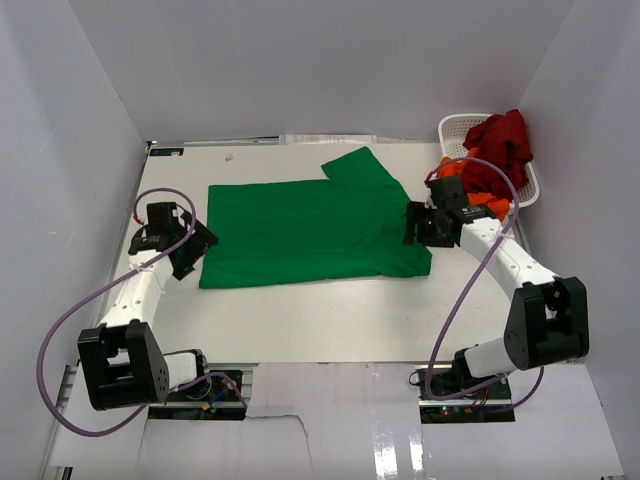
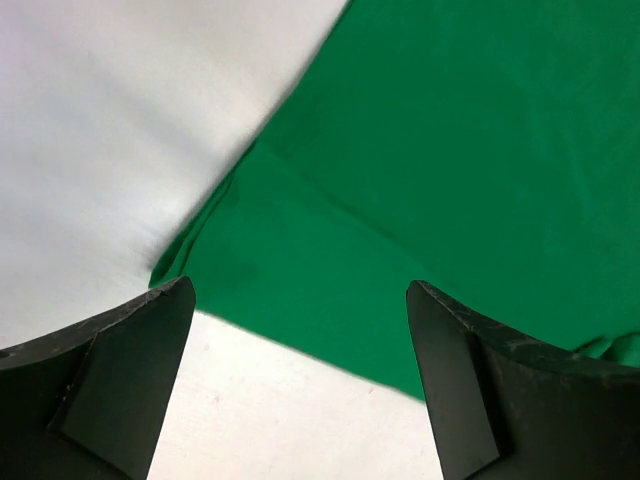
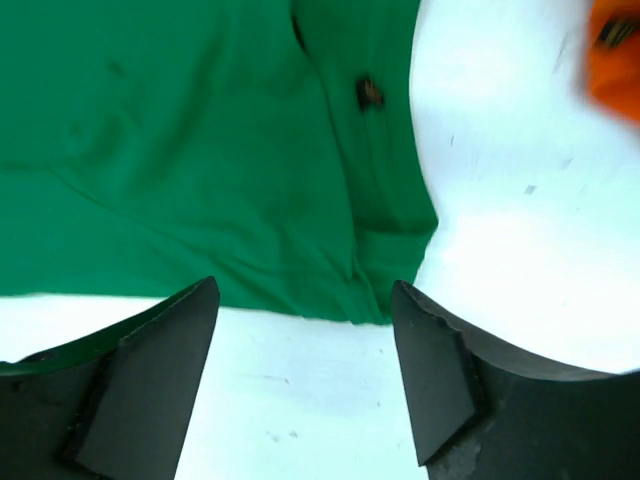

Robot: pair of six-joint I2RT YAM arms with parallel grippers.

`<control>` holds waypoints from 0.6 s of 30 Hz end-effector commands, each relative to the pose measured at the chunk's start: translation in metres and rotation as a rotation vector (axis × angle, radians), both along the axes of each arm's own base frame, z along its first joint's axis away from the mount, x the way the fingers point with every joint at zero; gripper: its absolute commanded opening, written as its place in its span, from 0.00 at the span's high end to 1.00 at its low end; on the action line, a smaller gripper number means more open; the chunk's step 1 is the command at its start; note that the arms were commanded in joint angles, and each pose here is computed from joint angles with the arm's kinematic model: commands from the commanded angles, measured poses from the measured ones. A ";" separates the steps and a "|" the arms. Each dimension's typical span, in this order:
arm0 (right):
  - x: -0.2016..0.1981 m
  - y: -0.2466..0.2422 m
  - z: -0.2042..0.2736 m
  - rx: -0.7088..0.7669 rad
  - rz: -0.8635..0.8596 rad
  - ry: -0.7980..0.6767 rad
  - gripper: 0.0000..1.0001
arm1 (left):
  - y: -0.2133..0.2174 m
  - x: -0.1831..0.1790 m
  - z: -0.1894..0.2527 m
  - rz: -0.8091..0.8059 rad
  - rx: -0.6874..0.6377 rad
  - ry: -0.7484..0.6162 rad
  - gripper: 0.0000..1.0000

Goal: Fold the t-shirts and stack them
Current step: Fold the flattened tshirt in 1/3 of the way

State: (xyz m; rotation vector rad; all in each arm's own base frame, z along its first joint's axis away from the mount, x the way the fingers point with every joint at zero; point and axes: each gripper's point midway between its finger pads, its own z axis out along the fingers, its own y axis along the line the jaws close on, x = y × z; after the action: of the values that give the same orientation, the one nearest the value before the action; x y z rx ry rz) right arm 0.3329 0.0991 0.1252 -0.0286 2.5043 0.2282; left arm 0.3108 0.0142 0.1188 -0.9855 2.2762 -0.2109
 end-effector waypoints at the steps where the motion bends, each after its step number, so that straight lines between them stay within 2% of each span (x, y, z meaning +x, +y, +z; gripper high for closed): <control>1: -0.017 0.001 -0.029 0.003 0.001 0.100 0.27 | -0.021 -0.020 -0.034 -0.040 -0.102 0.088 0.02; 4: -0.021 0.000 -0.042 -0.001 -0.006 0.127 0.34 | -0.026 -0.024 -0.046 -0.043 -0.122 0.105 0.02; 9: -0.030 -0.001 -0.066 -0.011 -0.008 0.187 0.36 | -0.029 -0.023 -0.056 -0.051 -0.136 0.093 0.04; 15: -0.043 -0.003 -0.099 -0.023 -0.010 0.258 0.37 | -0.025 -0.025 -0.079 -0.034 -0.115 0.153 0.06; 17: -0.048 -0.005 -0.108 -0.036 -0.013 0.283 0.44 | -0.023 -0.028 -0.088 -0.024 -0.110 0.178 0.07; 18: -0.050 -0.005 -0.113 -0.048 -0.013 0.299 0.44 | -0.024 -0.029 -0.096 -0.019 -0.115 0.202 0.08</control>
State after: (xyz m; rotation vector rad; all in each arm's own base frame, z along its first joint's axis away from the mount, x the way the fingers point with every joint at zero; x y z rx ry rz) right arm 0.2818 0.0916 0.0198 0.0000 2.8049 0.1849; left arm 0.2802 -0.0107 0.0342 -1.0677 2.4794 -0.2833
